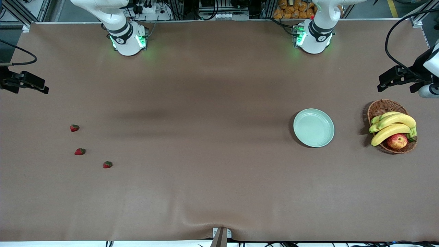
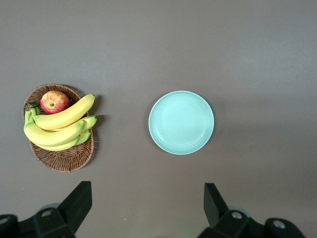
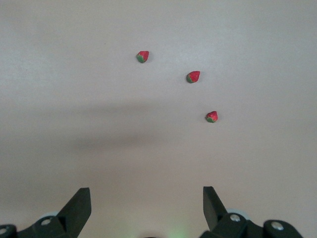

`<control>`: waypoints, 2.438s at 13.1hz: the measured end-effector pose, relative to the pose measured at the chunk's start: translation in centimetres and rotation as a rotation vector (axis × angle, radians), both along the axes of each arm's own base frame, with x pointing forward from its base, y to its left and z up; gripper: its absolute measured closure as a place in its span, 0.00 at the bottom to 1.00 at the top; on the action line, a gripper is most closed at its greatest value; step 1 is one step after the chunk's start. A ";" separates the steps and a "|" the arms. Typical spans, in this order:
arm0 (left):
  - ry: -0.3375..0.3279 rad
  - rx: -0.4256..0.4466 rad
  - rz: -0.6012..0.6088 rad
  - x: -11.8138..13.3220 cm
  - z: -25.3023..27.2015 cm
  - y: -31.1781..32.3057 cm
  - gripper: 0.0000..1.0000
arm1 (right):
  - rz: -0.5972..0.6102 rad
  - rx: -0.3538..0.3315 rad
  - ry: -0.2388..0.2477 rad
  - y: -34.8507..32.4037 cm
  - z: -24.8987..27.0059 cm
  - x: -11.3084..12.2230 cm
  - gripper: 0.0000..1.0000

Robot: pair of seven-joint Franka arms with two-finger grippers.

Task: Collect all strawberries into plate
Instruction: 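Reach the right gripper down to the nearest red strawberry, then grasp the strawberry with the right gripper and lift it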

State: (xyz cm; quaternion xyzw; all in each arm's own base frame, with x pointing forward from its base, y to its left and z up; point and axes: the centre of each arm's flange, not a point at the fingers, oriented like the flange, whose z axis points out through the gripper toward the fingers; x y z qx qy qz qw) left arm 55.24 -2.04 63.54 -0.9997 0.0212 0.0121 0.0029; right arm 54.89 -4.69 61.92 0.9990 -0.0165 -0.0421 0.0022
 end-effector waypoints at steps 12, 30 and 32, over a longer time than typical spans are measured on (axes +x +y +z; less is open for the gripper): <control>0.019 0.000 0.006 -0.6 1.4 0.3 0.00 | 0.032 -0.026 -0.047 1.1 -6.4 4.6 0.00; 0.049 0.000 0.006 -0.1 0.1 0.4 0.00 | -0.094 -0.008 -0.041 1.8 -42.6 14.5 0.00; 0.049 0.000 0.004 -0.1 0.1 0.3 0.00 | -0.108 -0.008 -0.044 1.9 -42.8 14.5 0.00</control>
